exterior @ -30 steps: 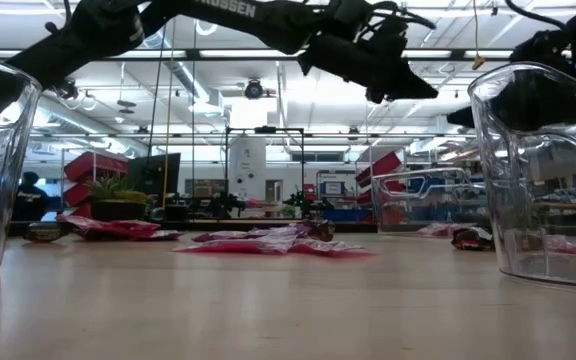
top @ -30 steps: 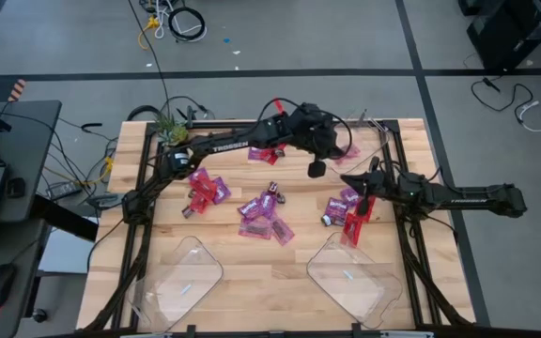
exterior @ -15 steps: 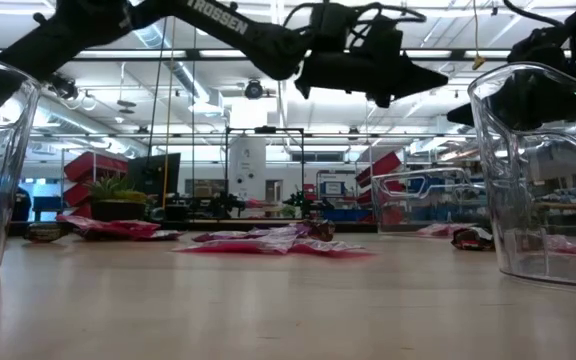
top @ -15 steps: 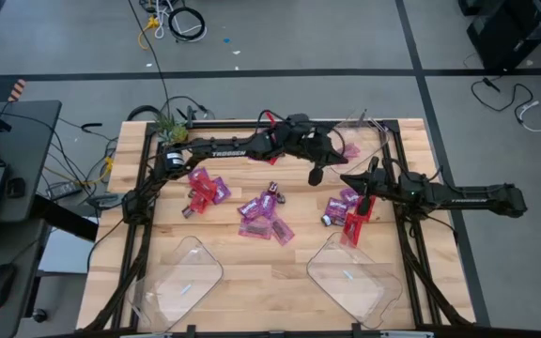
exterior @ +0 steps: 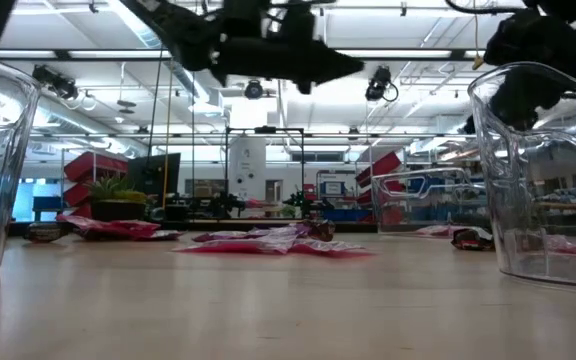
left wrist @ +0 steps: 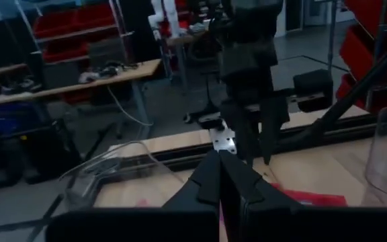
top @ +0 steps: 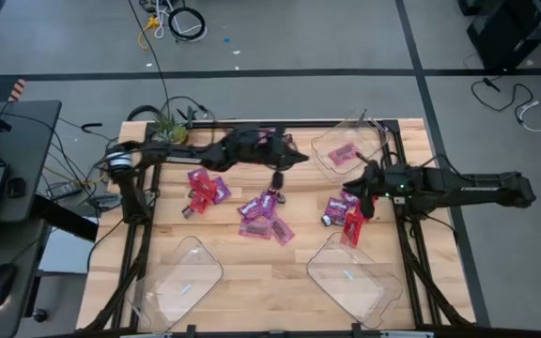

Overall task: Sort candy
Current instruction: Put the red candy in the top transparent bin

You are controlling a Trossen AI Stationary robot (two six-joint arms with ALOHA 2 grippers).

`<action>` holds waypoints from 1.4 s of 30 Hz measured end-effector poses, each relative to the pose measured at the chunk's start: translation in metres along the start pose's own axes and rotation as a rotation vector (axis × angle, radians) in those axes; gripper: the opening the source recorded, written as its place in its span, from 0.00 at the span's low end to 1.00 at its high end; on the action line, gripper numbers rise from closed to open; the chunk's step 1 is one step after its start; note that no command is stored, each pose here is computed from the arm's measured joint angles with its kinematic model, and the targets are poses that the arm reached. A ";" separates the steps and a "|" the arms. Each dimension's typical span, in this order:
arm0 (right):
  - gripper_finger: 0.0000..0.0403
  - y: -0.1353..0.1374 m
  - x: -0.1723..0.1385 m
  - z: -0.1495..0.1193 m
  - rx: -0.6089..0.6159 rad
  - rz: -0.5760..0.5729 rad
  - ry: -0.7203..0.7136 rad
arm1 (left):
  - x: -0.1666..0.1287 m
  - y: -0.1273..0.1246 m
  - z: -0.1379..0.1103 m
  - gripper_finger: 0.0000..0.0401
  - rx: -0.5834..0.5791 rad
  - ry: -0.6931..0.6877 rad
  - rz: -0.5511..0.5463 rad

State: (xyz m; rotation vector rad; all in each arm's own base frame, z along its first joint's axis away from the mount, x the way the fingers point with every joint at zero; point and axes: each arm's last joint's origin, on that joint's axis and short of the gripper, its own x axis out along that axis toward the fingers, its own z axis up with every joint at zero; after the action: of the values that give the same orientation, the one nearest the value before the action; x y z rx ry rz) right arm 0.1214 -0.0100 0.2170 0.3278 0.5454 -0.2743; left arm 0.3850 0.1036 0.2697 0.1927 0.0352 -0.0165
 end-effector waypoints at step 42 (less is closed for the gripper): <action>0.42 0.041 0.079 -0.042 0.243 -0.335 0.814 | -0.125 -0.046 -0.039 0.00 -0.019 0.161 0.100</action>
State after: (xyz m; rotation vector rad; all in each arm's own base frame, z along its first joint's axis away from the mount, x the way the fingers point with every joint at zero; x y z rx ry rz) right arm 0.1805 0.0300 0.1493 0.5888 1.3816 -0.5376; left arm 0.2576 0.0671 0.2271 0.1761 0.1857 0.0990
